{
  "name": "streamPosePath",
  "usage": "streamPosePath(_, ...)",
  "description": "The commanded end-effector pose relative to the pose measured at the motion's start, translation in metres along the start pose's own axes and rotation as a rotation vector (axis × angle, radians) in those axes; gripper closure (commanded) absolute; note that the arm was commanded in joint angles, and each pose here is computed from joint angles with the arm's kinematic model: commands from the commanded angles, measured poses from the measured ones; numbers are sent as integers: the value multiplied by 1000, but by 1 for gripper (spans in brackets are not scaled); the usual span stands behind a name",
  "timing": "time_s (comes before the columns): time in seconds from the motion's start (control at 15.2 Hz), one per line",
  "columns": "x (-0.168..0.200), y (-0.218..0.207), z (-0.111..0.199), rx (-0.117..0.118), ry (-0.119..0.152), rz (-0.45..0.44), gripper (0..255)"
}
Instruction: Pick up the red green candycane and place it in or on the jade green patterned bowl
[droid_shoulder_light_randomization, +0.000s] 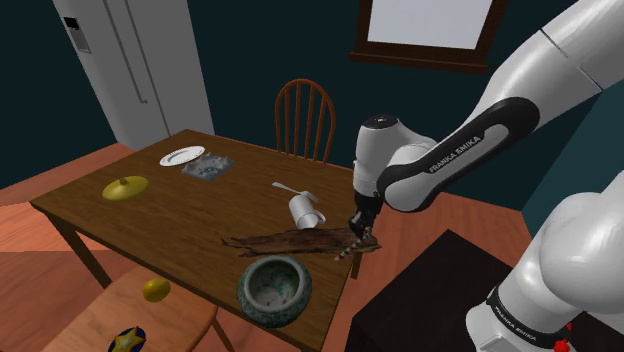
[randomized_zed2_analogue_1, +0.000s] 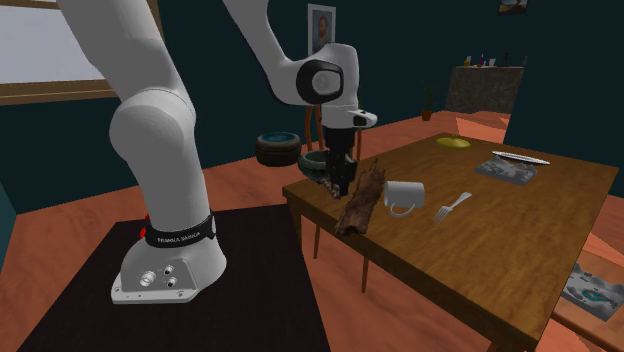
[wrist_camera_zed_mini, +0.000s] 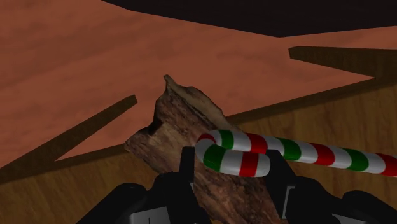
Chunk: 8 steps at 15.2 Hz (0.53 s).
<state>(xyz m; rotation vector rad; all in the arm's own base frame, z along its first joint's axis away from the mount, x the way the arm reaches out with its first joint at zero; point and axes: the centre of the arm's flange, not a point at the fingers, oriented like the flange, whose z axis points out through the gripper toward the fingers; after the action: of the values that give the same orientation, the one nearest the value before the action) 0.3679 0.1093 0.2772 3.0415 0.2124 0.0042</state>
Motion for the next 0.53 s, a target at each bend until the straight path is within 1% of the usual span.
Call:
streamPosePath(0.0, 0, 1, -11, 0, -1, 0, 255)
streamPosePath(0.46, 0, 4, -47, 0, -1, 0, 255)
